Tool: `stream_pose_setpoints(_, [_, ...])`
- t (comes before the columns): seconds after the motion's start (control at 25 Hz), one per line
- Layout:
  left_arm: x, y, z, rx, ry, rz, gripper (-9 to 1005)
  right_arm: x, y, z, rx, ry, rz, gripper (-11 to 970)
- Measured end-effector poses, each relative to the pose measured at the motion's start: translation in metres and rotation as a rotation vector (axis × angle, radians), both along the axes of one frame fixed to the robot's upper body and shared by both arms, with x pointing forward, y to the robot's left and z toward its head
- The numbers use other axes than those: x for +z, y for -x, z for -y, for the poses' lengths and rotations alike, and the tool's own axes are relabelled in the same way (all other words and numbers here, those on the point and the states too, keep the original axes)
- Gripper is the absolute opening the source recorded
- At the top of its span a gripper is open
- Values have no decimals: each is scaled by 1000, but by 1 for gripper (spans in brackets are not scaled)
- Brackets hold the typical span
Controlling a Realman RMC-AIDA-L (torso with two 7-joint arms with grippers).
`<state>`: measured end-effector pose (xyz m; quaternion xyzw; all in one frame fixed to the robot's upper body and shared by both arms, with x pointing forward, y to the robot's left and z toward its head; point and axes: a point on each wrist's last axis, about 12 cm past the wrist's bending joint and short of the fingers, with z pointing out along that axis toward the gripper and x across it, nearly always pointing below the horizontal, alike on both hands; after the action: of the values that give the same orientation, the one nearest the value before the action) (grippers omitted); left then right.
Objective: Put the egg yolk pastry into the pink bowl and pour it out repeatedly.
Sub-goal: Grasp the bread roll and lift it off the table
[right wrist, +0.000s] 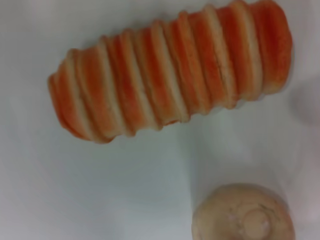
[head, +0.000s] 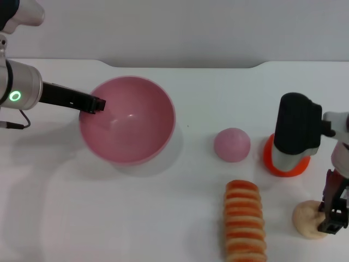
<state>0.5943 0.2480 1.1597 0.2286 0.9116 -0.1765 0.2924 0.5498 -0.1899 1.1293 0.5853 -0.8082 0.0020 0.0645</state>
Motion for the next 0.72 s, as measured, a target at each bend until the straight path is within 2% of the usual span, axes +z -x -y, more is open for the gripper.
stream_pose_setpoints(0.44, [-3,-1,1,2,0,-4,3,-15,0,-1,-17,-26,35,299])
stream_pose_setpoints(0.6, [-2,-2,1,4,1,0,1,-16,2,0,-46,-74,17,288])
stream_pose_setpoints(0.72, [-2,-2,1,3,1,1,1,-15,1,6,-94,-104,14,245])
